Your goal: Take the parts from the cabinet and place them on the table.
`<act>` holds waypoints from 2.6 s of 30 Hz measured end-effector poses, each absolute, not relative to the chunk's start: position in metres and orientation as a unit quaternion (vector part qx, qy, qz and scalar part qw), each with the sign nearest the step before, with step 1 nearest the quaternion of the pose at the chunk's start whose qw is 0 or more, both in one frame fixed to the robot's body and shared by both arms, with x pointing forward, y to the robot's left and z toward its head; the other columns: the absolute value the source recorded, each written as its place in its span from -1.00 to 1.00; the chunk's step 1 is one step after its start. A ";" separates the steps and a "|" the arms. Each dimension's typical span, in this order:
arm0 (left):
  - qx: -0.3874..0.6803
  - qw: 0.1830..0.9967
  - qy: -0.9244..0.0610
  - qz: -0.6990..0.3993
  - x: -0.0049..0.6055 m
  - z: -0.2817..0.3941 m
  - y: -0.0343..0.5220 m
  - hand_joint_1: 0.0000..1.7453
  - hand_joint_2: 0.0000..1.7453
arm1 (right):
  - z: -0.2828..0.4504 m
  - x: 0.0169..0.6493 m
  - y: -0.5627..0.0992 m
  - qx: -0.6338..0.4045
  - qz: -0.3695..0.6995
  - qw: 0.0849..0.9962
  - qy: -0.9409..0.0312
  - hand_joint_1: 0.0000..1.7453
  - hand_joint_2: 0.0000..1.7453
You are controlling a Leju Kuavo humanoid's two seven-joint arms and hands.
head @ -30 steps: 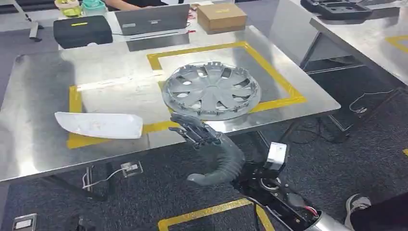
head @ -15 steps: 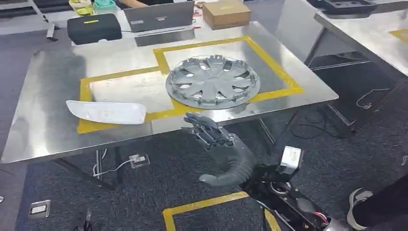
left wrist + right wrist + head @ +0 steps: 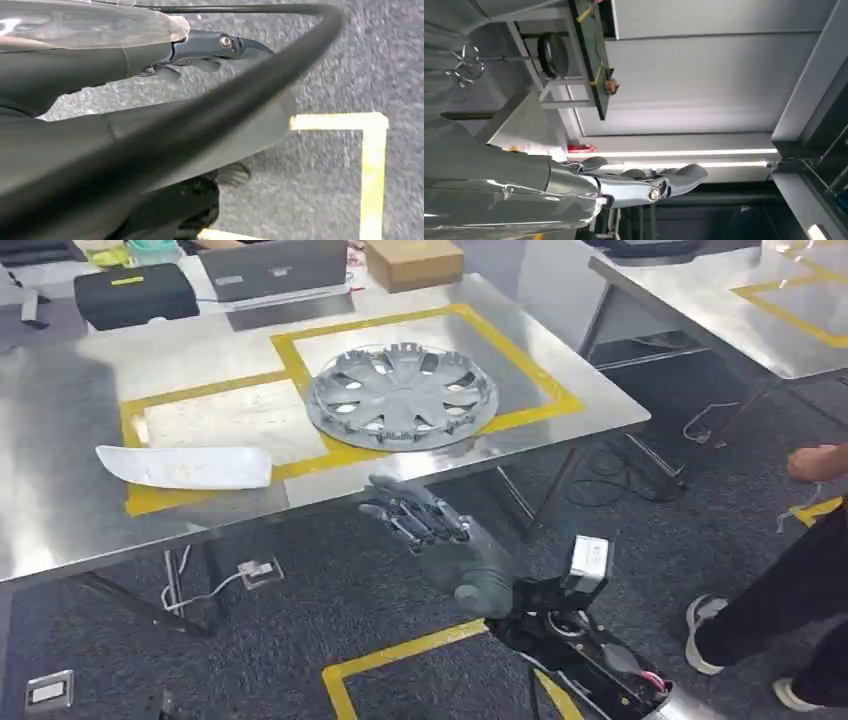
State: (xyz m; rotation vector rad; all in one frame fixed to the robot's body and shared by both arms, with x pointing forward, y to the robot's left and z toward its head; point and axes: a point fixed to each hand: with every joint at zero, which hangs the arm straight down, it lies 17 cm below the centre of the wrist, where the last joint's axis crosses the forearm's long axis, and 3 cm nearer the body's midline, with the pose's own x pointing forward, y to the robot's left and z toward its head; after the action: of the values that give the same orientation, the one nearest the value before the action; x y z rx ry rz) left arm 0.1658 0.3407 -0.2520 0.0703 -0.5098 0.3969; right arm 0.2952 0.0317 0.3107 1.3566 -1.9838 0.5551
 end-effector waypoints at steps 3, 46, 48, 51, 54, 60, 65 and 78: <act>0.035 0.948 -0.249 0.196 0.164 -0.252 0.341 -1.00 -1.00 | 0.309 0.298 0.028 0.516 0.209 0.334 -0.761 -1.00 -1.00; 0.042 0.943 -0.251 0.216 0.161 -0.252 0.351 -1.00 -1.00 | 0.318 0.328 -0.013 0.497 0.166 0.327 -0.786 -1.00 -1.00; 0.042 0.942 -0.251 0.217 0.161 -0.252 0.351 -1.00 -1.00 | 0.320 0.329 -0.014 0.497 0.166 0.326 -0.787 -1.00 -1.00; 0.043 0.943 -0.248 0.217 0.156 -0.253 0.351 -1.00 -1.00 | 0.317 0.330 -0.015 0.497 0.165 0.328 -0.786 -1.00 -1.00; 0.044 0.943 -0.247 0.218 0.156 -0.253 0.352 -1.00 -1.00 | 0.317 0.332 -0.018 0.496 0.157 0.331 -0.787 -1.00 -1.00; 0.043 0.942 -0.249 0.219 0.160 -0.253 0.350 -1.00 -1.00 | 0.316 0.339 -0.026 0.494 0.145 0.334 -0.789 -1.00 -1.00; 0.044 0.943 -0.246 0.219 0.156 -0.254 0.351 -1.00 -1.00 | 0.315 0.342 -0.030 0.491 0.140 0.337 -0.791 -1.00 -1.00; 0.043 0.943 -0.248 0.219 0.159 -0.253 0.350 -1.00 -1.00 | 0.313 0.346 -0.035 0.485 0.131 0.340 -0.795 -1.00 -1.00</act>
State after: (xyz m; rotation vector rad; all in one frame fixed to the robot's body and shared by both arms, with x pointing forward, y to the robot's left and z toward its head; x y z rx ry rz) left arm 0.1586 0.3500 -0.2530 0.0867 -0.5067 0.4466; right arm 0.3464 -0.0355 0.3130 1.2620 -2.0699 0.3420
